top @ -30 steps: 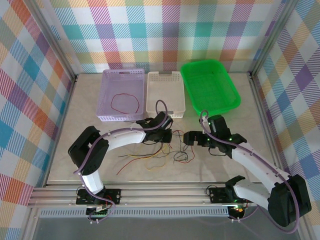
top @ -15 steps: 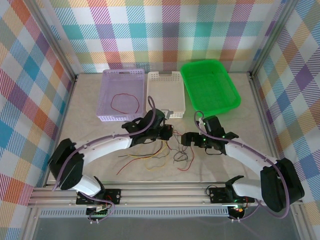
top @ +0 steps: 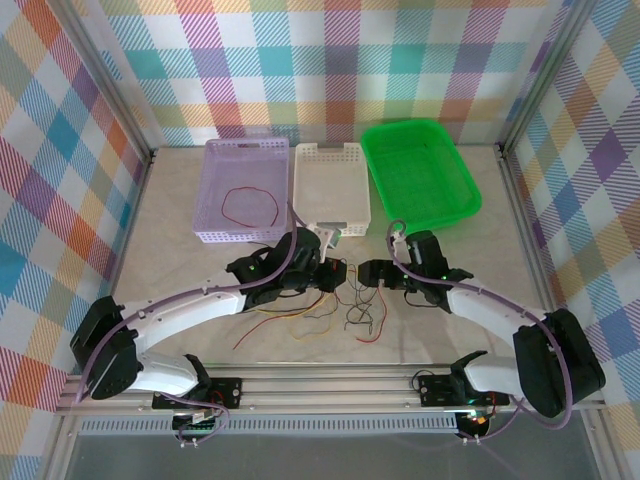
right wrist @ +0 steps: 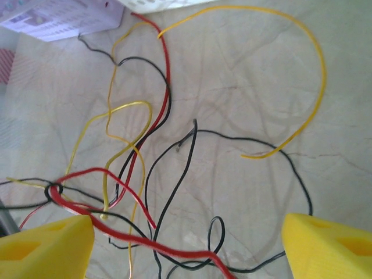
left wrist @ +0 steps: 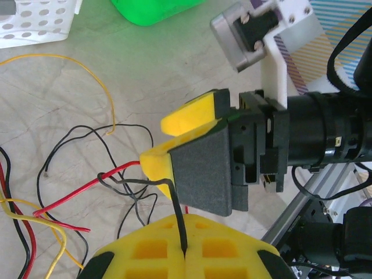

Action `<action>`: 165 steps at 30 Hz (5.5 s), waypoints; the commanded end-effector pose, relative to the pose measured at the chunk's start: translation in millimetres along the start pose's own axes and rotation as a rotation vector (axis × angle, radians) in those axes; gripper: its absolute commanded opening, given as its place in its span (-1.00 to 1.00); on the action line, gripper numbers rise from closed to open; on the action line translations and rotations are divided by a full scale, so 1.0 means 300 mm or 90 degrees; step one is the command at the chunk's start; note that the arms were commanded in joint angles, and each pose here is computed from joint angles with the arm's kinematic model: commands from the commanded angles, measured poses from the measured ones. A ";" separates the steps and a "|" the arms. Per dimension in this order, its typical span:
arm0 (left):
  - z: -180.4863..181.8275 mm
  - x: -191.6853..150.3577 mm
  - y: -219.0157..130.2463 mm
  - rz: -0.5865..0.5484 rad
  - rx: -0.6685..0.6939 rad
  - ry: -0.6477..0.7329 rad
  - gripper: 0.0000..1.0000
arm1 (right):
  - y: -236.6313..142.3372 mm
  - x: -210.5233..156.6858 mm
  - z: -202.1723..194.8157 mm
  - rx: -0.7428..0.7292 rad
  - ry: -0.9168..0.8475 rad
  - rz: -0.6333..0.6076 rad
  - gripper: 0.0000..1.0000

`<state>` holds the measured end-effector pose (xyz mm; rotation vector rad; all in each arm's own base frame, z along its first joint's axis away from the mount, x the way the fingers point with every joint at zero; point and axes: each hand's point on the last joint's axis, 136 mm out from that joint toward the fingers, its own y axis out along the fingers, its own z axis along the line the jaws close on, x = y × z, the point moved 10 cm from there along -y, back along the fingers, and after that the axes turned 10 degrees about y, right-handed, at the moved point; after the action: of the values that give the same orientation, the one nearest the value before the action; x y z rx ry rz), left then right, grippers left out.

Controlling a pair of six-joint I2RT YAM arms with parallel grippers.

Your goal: Untangle the cables

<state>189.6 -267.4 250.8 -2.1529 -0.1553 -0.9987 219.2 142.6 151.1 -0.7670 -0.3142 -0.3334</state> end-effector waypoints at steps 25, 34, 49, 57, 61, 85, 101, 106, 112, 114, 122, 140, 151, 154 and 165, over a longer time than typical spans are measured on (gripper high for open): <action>-0.030 0.009 -0.062 -0.029 -0.034 0.000 -1.00 | 0.031 -0.041 -0.020 0.033 -0.066 -0.037 -0.48; -0.042 0.061 -0.199 -0.086 0.018 0.020 -1.00 | 0.022 -0.050 -0.059 -0.050 -0.052 -0.050 -1.00; -0.078 0.160 -0.754 -0.263 0.145 0.088 -1.00 | 0.058 -0.047 -0.100 -0.136 -0.013 -0.013 -1.00; -0.116 0.239 -0.883 -0.312 0.172 0.113 -1.00 | 0.061 -0.045 -0.100 -0.137 -0.008 -0.010 -1.00; -0.132 0.276 -0.867 -0.310 0.175 0.116 -1.00 | 0.063 -0.043 -0.088 -0.116 -0.012 0.000 -1.00; -0.207 0.414 -0.656 -0.287 0.066 0.076 -1.00 | -0.038 -0.025 0.192 0.218 -0.032 -0.028 0.65; -0.213 0.388 -0.632 -0.300 -0.004 0.049 -1.00 | 0.113 -0.027 0.298 0.359 0.154 0.036 0.71; -0.208 0.368 -0.631 -0.308 -0.023 0.046 -1.00 | 0.119 -0.007 0.321 0.398 0.214 0.028 0.71; -0.207 0.360 -0.637 -0.320 -0.035 0.040 -1.00 | 0.164 -0.005 0.364 0.412 0.246 0.058 0.68; -0.209 0.362 -0.649 -0.329 -0.038 0.040 -1.00 | 0.187 -0.016 0.372 0.425 0.261 0.075 0.67; -0.205 0.353 -0.666 -0.343 -0.038 0.037 -1.00 | 0.312 -0.066 0.339 0.481 0.348 0.128 0.45; -0.175 0.319 -0.776 -0.346 0.042 0.062 -1.00 | 0.309 -0.077 0.168 0.248 0.325 0.047 -1.00; -0.154 0.321 -0.964 -0.345 0.176 0.121 -1.00 | 0.167 -0.026 -0.072 0.017 0.306 -0.030 -1.00; -0.157 0.334 -1.006 -0.348 0.205 0.140 -1.00 | 0.112 -0.013 -0.094 -0.040 0.273 -0.053 -1.00; -0.185 0.443 -1.097 -0.386 0.309 0.221 -1.00 | -0.078 0.009 -0.131 -0.142 0.208 -0.125 -1.00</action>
<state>115.0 -99.7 549.7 -1.6054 -0.8195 -1.4568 226.9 113.9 146.8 -0.7676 -0.0434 -0.6878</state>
